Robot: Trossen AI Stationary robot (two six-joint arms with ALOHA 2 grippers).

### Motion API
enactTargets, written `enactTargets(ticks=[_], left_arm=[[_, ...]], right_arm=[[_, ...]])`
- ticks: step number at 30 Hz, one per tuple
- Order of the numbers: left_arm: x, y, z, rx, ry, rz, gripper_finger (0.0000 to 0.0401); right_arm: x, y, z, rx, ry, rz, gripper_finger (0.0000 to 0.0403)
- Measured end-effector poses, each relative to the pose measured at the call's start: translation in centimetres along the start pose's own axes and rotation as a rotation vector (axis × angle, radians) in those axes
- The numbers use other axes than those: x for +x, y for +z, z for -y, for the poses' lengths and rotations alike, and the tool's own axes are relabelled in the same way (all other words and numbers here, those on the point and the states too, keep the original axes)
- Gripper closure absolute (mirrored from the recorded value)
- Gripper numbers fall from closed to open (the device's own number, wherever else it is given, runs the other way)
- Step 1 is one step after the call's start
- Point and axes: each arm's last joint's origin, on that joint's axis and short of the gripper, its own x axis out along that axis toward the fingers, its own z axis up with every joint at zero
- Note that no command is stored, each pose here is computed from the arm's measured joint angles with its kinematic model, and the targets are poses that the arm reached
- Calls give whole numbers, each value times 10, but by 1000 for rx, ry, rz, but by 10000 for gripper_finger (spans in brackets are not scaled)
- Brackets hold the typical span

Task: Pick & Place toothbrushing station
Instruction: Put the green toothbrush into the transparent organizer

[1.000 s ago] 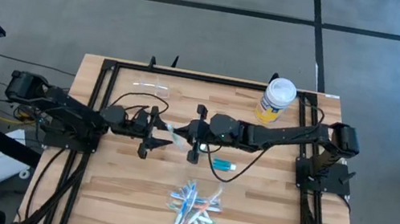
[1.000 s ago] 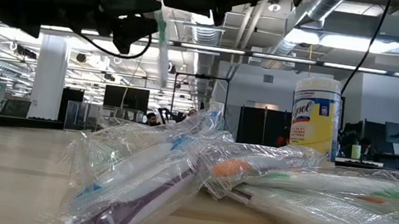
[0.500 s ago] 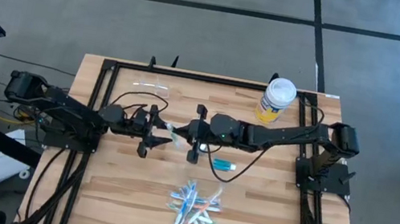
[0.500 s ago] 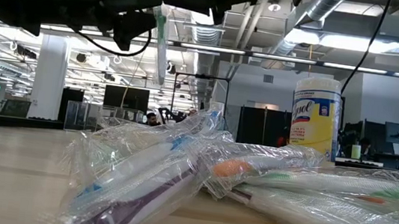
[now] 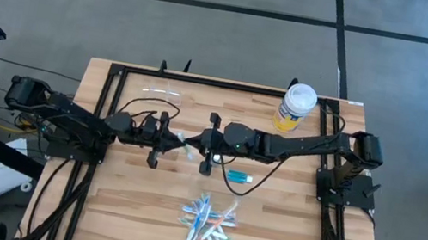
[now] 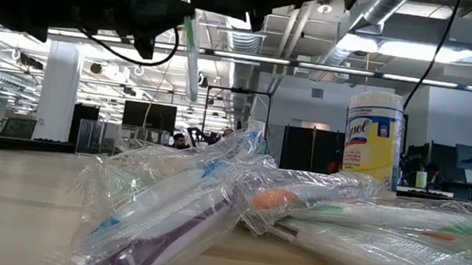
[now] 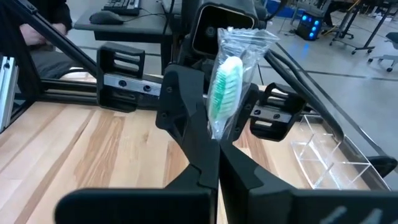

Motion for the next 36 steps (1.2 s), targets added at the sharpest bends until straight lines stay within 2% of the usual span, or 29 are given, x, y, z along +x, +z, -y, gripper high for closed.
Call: enactTargets(ticks=[9,18,22,31,36], left_arm=[[0,0,-1,-1,26,3,391],[0,-2,-2,2,61,-13,391],[-1,-3,-6,7,98,-33,391],[-15,6,-26,52,309,-109,391],[-28,21,-34,58,394,-95,391]], right_arm=[[0,0,0,-19,-1,-2,397],[-3,-2,11,-25,-22,-42,327],[-9,-2,18,-16,-33,-93,317],[-18,-6,20,23,-33,-161,330],[-19,-10,19,32,-32,-192,337]])
